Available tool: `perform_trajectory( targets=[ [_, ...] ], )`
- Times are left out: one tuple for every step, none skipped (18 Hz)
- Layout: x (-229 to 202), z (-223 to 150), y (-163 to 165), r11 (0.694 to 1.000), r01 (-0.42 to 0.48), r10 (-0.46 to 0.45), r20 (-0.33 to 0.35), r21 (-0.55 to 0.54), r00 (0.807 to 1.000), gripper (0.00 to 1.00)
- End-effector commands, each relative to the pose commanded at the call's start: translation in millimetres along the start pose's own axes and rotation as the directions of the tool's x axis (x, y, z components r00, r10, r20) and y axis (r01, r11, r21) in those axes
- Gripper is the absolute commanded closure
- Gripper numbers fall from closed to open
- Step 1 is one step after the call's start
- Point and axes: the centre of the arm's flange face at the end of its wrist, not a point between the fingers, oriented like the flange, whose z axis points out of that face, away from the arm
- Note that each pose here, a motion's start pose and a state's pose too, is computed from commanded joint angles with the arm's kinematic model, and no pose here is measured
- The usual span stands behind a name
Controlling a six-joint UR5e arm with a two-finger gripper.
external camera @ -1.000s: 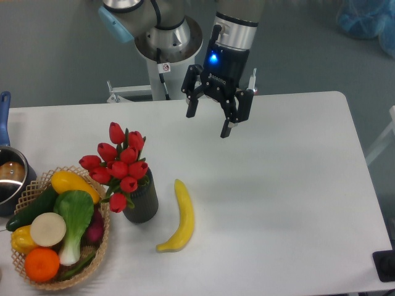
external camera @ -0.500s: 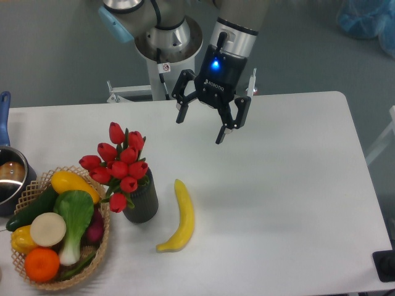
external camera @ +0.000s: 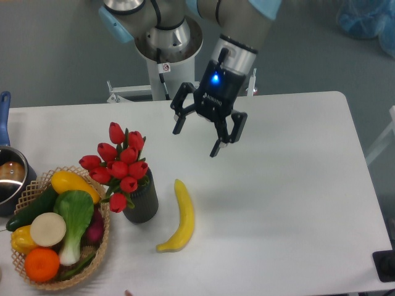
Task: Pick up the flowers from the vase
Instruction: 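Lower the open gripper around the tulip stems above the black vase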
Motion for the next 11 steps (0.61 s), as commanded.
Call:
perform_trajectory(
  targets=[
    [3,5,6,1.0,-0.002,0.003,-0.015,0.012,1.0,0.0],
    [5,9,11,1.0,-0.006,0.006,-0.025,0.024,1.0,0.0],
    [8,12,15,1.0,-0.008,0.009,-0.034,0.028,0.999,0.0],
    [10,15,17,0.999,-0.014,0.015,-0.042,0.032,0.999,0.0],
    [10,18,18,0.999,-0.015,0.017,-0.049,0.036,0.999,0.0],
    [10,23,20,0.999,-0.008,0.011,-0.062,0.049,0.998,0.0],
    [11,32,22,0.997,-0.002,0.009,-0.084,0.082,0.996,0.0],
    [9,36,22,0.992,-0.006,0.019,-0.098,0.128,0.995,0.0],
    [9,40,21,0.988,-0.019,0.036,-0.106,0.154,0.994,0.0],
    [14,44,21,0.988,-0.026,0.044,-0.115,0.155,0.992,0.0],
    [19,50,23,0.987,-0.024,0.046,-0.13,0.161,0.99,0.0]
  ],
)
